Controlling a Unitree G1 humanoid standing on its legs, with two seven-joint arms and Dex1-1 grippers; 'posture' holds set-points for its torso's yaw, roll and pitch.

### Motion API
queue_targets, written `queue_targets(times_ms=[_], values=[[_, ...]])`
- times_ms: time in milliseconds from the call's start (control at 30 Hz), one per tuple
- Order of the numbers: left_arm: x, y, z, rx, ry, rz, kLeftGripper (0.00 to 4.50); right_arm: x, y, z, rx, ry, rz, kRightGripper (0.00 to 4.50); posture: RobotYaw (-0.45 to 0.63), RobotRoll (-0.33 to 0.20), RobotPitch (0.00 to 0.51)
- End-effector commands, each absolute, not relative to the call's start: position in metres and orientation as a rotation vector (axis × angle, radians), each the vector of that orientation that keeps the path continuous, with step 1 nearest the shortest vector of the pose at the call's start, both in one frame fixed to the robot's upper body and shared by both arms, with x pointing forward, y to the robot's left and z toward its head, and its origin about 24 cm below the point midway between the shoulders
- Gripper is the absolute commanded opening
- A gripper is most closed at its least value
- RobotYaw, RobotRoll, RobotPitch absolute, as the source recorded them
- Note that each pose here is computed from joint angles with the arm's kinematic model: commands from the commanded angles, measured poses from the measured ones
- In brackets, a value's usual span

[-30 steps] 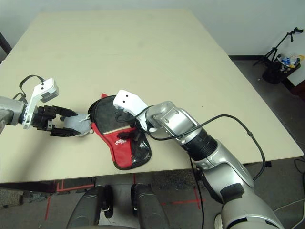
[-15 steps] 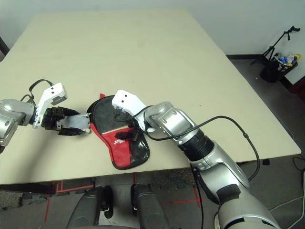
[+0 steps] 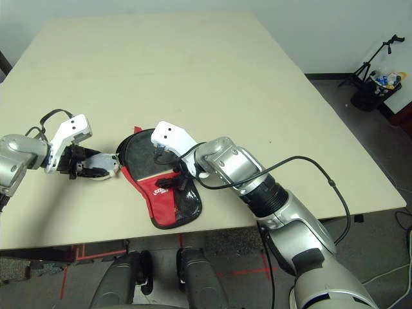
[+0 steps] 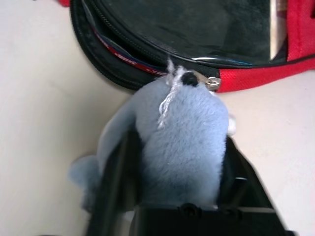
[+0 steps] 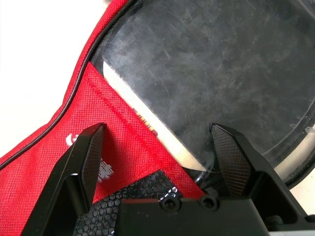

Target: Store the ping-pong paddle in its case and zip it.

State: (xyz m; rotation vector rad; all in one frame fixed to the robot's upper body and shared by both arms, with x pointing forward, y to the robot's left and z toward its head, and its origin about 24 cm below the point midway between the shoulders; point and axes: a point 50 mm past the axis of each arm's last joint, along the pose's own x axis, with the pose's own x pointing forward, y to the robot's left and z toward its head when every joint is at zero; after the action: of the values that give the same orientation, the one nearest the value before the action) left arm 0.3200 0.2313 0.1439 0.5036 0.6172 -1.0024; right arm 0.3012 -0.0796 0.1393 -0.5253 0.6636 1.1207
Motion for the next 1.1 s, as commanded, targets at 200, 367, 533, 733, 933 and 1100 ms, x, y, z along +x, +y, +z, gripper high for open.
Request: queue_targets(times_ms=[200, 367, 533, 733, 933, 1100], values=[[0.341, 0.230, 0.130, 0.508, 0.645, -0.889, 0.65, 0.297, -0.079, 0.129, -0.525, 0.712, 1.129, 4.50, -0.05, 0.000, 0.185], [0.357, 0.226, 0.130, 0.520, 0.619, -0.822, 0.65, 0.298, -0.077, 0.129, -0.525, 0.709, 1.133, 4.50, -0.06, 0.000, 0.188], [0.373, 0.224, 0.130, 0.579, 0.601, -0.742, 0.64, 0.299, -0.074, 0.129, -0.525, 0.705, 1.134, 4.50, -0.06, 0.000, 0.188], [0.376, 0.223, 0.125, 0.624, 0.628, -0.749, 0.64, 0.300, -0.074, 0.129, -0.525, 0.702, 1.133, 4.50, -0.06, 0.000, 0.188], [0.371, 0.230, 0.120, 0.773, 0.659, -0.753, 0.63, 0.301, -0.074, 0.128, -0.526, 0.698, 1.125, 4.50, -0.06, 0.000, 0.186], [0.366, 0.240, 0.122, 0.948, 0.641, -0.723, 0.63, 0.303, -0.074, 0.126, -0.527, 0.698, 1.118, 4.50, -0.06, 0.000, 0.184]])
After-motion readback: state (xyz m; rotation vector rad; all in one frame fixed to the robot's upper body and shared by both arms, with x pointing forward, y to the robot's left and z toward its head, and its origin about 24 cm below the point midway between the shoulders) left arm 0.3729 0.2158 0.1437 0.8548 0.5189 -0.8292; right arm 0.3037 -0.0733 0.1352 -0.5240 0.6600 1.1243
